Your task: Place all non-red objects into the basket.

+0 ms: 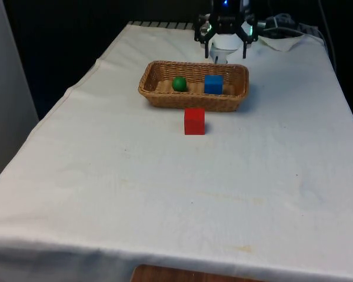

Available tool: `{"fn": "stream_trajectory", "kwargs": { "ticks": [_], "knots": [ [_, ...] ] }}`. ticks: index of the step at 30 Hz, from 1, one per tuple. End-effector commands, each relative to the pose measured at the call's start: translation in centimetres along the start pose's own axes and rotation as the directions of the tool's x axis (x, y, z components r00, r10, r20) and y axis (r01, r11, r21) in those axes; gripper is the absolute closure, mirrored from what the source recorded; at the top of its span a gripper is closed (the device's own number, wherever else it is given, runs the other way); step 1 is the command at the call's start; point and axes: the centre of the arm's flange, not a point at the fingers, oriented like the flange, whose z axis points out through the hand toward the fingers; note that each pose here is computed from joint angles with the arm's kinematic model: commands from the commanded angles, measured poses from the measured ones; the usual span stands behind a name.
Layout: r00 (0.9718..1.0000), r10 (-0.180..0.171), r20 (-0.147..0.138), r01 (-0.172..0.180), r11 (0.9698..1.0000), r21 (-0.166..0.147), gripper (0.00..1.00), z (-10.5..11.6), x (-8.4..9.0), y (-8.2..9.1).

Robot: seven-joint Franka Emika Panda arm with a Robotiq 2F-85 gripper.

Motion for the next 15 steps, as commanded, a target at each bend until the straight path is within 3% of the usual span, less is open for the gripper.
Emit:
{"fn": "stream_trajectory", "kwargs": {
  "ticks": [1,13,15],
  "knots": [
    [1.0,0.001,0.004,-0.001,1.0,-0.002,0.0,-0.5,0.3,-0.6],
    [1.0,-0.006,0.0,0.006,1.0,-0.002,0.0,-2.8,1.8,-3.7],
    [0.9999,-0.01,-0.006,0.01,0.9999,-0.006,0.0,-2.7,1.8,-3.4]
  ]
}}
